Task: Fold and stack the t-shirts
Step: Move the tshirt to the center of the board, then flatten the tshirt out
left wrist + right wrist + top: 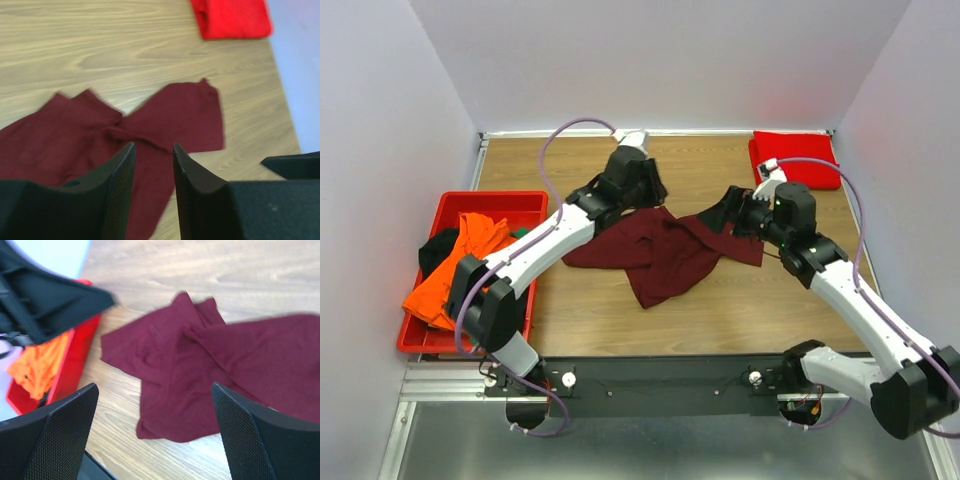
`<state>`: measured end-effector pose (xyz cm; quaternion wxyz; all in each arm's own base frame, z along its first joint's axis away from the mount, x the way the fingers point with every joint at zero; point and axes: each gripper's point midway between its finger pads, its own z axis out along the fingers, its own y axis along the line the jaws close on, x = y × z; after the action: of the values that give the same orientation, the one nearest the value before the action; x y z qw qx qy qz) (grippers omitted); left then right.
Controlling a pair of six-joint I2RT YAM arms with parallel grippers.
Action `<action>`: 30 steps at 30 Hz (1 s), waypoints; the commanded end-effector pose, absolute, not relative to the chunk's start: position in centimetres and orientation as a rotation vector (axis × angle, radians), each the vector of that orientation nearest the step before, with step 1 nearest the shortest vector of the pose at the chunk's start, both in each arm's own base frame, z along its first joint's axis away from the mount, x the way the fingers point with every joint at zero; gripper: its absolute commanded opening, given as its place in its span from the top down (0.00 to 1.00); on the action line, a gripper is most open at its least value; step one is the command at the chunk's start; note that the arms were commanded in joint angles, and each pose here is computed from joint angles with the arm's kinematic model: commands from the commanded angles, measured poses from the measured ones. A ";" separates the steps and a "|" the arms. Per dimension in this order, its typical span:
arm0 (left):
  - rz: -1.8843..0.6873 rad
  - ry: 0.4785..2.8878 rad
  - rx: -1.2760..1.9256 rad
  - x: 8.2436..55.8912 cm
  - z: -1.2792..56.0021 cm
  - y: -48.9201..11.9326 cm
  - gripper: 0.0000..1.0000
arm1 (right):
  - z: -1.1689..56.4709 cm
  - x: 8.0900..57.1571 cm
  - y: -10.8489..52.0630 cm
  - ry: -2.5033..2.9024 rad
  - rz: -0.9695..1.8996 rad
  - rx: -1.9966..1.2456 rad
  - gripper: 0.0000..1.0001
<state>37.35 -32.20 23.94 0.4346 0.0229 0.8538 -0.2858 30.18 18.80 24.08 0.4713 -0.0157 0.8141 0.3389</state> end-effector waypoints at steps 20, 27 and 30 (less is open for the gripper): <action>-0.505 2.325 -0.295 34.1 9.1 -18.0 0.70 | 11.2 32.9 29.0 2.297 0.481 -0.210 0.28; -0.495 2.317 -0.300 34.1 9.1 -17.5 0.70 | 8.1 34.1 28.9 2.315 0.266 -0.176 0.37; -0.490 2.314 -0.303 34.2 9.3 -17.4 0.70 | 7.0 34.5 29.0 2.319 0.207 -0.178 0.37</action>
<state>33.72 -17.51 8.15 0.3524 -0.1134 0.9111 -0.1813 32.85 29.60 7.49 0.3672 -0.0915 0.9159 0.1342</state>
